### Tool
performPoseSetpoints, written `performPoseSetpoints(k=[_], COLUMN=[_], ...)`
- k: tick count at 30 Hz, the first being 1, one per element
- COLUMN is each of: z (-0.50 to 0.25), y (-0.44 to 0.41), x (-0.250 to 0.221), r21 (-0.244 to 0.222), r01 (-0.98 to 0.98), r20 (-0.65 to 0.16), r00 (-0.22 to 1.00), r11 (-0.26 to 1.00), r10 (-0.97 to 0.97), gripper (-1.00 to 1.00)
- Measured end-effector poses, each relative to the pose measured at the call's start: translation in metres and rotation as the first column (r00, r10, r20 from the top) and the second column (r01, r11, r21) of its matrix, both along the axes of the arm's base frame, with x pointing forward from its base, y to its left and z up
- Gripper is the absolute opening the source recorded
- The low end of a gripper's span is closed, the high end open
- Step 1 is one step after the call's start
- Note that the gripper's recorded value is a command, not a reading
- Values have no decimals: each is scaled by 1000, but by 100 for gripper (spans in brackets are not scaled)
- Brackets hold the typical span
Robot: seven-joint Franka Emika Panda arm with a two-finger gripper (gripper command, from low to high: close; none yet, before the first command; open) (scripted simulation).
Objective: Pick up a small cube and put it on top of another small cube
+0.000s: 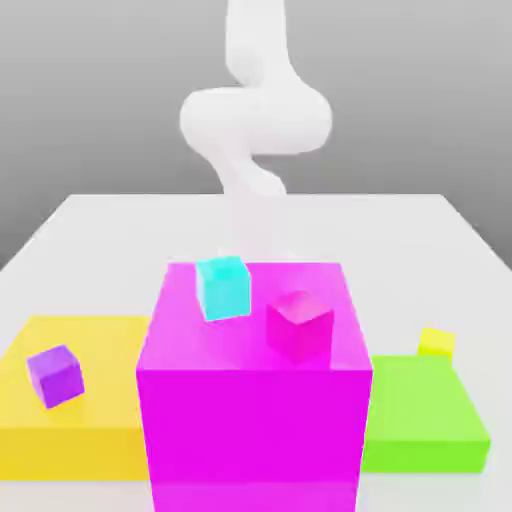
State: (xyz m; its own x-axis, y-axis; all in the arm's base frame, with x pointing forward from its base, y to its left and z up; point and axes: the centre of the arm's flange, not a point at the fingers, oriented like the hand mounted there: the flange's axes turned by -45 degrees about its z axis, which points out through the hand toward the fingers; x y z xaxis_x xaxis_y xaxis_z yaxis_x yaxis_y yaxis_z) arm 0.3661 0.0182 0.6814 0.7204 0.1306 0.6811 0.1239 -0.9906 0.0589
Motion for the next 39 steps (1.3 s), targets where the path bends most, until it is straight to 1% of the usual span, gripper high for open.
performPoseSetpoints(k=[4, 9, 12, 14, 18, 22, 27, 33, 36, 39], z=[-50, -114, -153, -179, -231, -282, -344, -413, -445, -475], y=[35, 82, 111, 130, 167, 200, 233, 259, 268, 271], x=[25, 43, 45, 44, 35, 16, -17, -68, -100, -132], r21=[-108, -209, -250, -270, -291, -286, -249, -167, -116, -61], r01=[-228, -498, -643, -729, -865, -945, -954, -828, -706, -555], r20=[-78, -185, -253, -300, -390, -475, -567, -646, -669, -681], r00=[972, 865, 765, 685, 498, 285, 3, -318, -464, -584], r11=[968, 842, 724, 629, 409, 160, -168, -535, -698, -829], r10=[221, 466, 592, 664, 774, 832, 824, 694, 580, 441], gripper=[0, 0, 0, 0, 0, 0, 0, 0, 0, 0])
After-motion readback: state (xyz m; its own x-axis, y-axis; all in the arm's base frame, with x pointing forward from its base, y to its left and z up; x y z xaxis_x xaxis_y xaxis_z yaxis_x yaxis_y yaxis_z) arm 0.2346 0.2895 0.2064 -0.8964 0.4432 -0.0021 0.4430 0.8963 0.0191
